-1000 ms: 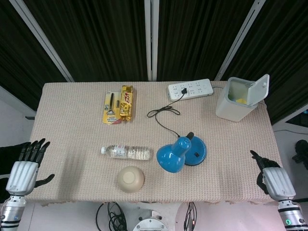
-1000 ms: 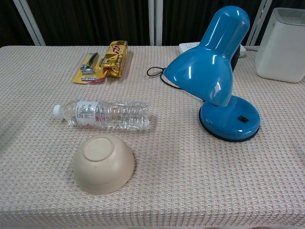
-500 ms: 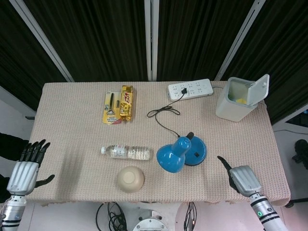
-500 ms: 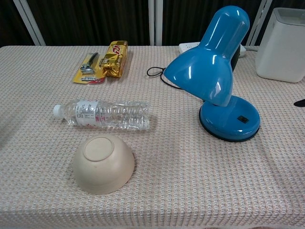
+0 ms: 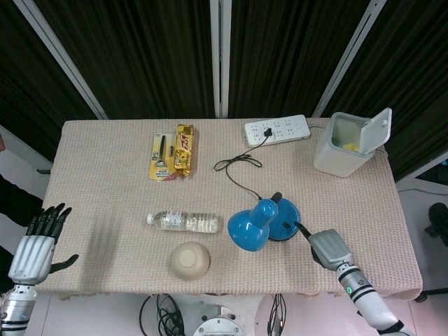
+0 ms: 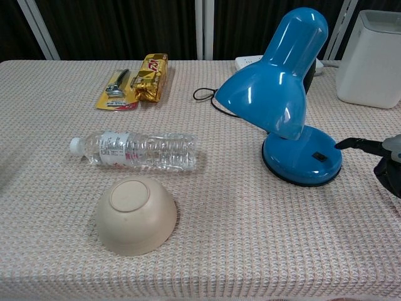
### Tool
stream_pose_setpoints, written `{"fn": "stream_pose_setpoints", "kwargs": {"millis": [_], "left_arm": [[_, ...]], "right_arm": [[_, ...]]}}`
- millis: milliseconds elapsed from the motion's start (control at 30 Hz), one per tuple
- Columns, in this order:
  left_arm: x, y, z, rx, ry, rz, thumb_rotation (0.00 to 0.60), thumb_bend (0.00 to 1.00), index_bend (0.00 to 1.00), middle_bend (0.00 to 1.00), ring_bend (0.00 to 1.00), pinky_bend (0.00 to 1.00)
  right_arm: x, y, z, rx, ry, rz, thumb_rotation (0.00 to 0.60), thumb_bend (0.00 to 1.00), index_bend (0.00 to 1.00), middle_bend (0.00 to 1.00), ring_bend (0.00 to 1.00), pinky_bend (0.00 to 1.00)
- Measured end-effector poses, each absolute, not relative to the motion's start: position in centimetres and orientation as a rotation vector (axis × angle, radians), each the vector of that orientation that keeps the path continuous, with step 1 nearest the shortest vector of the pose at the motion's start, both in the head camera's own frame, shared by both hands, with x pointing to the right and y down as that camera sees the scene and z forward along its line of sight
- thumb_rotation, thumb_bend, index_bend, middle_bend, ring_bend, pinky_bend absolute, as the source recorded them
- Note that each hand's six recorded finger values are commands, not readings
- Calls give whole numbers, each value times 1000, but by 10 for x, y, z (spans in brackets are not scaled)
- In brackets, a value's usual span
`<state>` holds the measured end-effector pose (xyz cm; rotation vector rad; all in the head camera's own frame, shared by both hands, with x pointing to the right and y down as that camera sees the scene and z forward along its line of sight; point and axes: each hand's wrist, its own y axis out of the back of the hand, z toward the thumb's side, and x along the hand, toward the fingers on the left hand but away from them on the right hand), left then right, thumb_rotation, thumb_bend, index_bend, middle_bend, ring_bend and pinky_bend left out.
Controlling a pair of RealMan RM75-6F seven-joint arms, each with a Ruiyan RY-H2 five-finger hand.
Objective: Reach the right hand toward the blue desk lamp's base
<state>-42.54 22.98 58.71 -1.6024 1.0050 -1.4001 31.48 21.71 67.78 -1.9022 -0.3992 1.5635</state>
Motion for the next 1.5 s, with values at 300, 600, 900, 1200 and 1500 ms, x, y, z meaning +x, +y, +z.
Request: {"fn": "stream_pose_setpoints", "kwargs": {"millis": [300,600,900,1200,1500], "left_arm": [[-427,230,588,-1602,1007,-1405,600,75,18,6,0,0],[-427,231,587,-1603,1008,-1405,600,75,18,6,0,0],[-428,231,588,-1603,1011,-1407,600,75,18,6,0,0],[-428,230,587,-1602,1013,-1404,600,75,18,6,0,0],[-424,225,587,-1605,1007,-1390,600,76,17,6,0,0]], "right_arm": [[301,218,687,-1913,-325,1568,600,980,0,794,721,669],[302,226,692,-1916,-299,1595,600,979,0,794,721,669],[306,229,694,-1915,-311,1607,600,978,0,794,721,669],[305,206,666,-1865,-497,1508,600,962,0,793,721,669],[355,190,607,-1678,-893,1414,600,798,0,708,676,612]]}}
